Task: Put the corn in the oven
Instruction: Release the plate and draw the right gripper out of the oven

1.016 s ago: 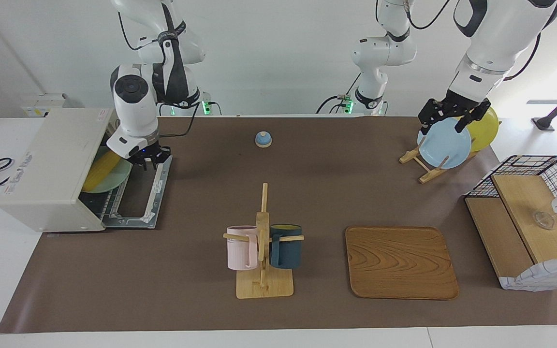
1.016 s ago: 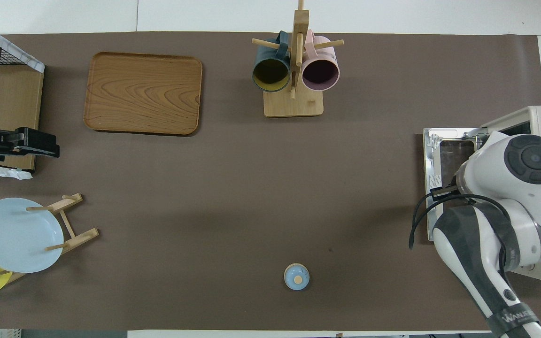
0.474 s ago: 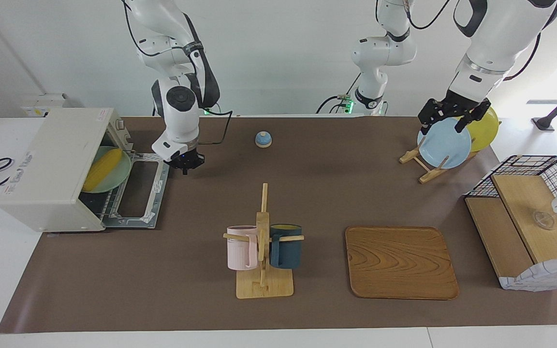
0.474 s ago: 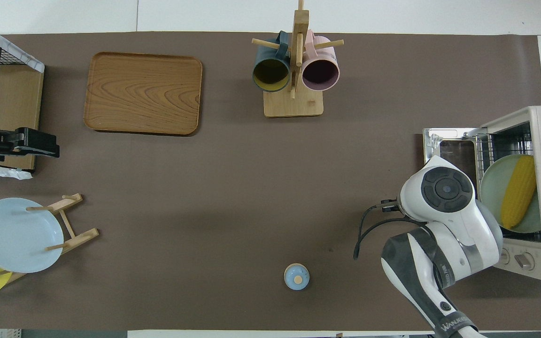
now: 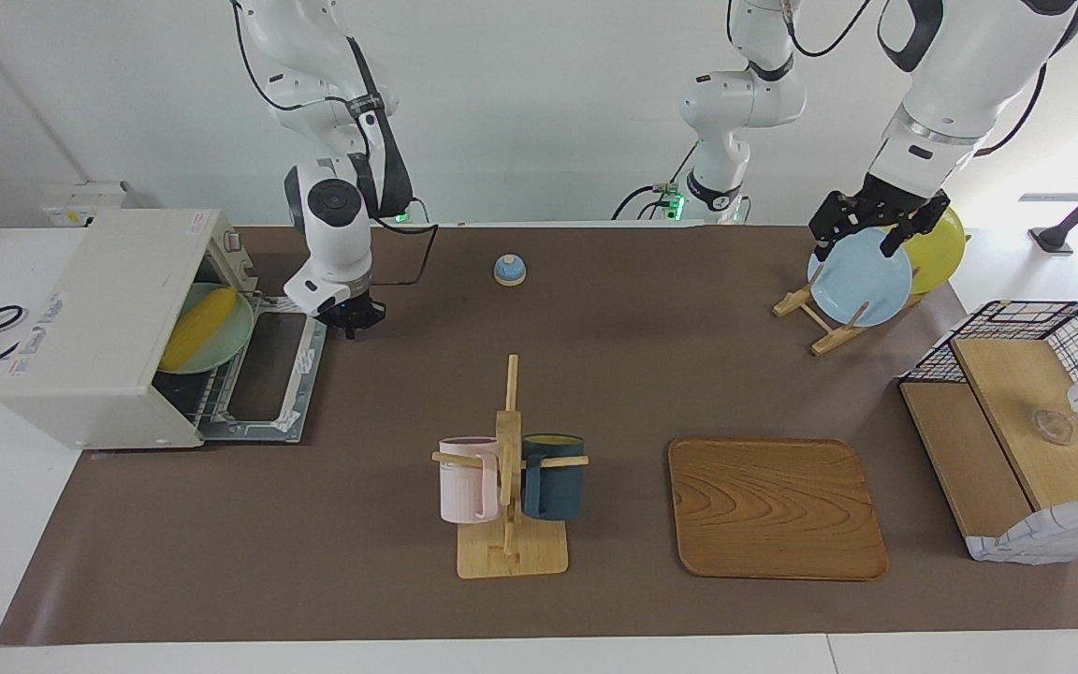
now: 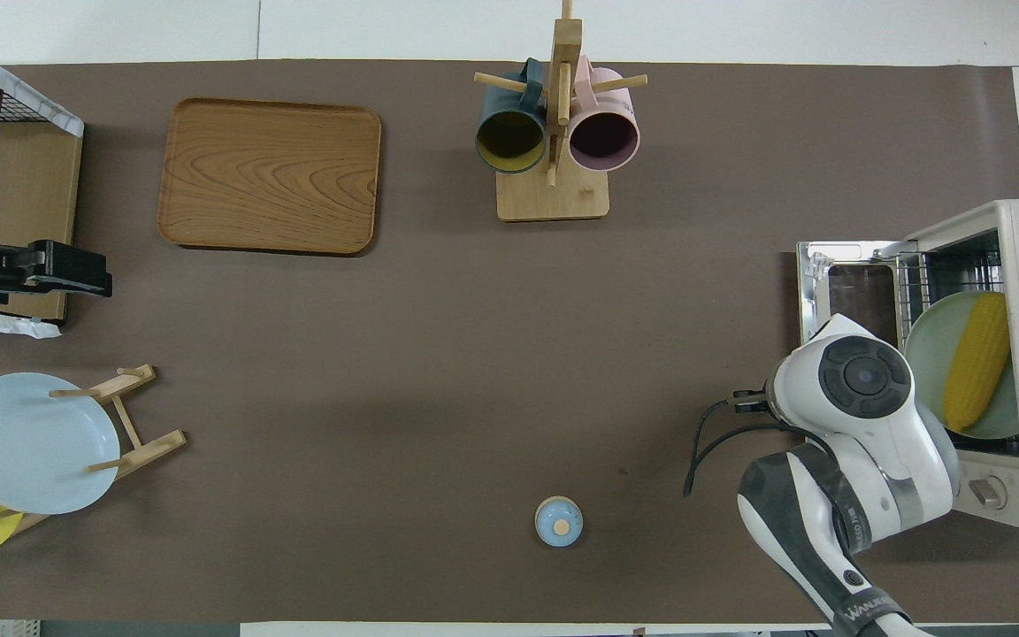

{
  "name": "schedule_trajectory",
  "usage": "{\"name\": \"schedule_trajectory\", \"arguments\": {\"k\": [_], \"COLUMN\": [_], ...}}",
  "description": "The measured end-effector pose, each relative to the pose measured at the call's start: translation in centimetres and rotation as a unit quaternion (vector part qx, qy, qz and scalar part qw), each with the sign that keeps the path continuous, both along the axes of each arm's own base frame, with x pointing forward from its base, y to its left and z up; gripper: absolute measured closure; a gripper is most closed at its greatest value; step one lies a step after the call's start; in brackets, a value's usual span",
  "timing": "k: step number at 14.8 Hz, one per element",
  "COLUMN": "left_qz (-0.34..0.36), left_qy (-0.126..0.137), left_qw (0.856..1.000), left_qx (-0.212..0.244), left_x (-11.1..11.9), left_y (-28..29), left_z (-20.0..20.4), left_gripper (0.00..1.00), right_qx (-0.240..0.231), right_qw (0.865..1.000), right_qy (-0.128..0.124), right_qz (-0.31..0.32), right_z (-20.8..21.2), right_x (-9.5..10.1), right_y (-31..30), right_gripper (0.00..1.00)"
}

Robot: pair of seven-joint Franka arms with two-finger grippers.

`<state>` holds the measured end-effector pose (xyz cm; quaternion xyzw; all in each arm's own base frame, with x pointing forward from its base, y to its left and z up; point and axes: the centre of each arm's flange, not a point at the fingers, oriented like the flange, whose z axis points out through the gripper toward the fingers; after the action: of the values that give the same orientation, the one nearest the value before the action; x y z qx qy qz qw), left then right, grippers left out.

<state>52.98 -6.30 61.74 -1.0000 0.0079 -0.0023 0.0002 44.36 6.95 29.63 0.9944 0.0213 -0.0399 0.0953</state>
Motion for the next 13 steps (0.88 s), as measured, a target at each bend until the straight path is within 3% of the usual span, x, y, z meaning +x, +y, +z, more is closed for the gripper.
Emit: {"name": "schedule_trajectory", "arguments": {"k": [13], "left_qz": [0.0], "left_qy": [0.0], "left_qw": [1.0], "left_qx": [0.0], "left_x": [0.0], "left_y": [0.0], "left_z": [0.0], "left_gripper": [0.0], "right_qx": [-0.005], "right_qw": [1.0], "right_qy": [0.014], "right_qz": [-0.006], "right_z": [-0.4], "right_x": [-0.7], "right_y": [-1.8], "right_gripper": [0.99]}}
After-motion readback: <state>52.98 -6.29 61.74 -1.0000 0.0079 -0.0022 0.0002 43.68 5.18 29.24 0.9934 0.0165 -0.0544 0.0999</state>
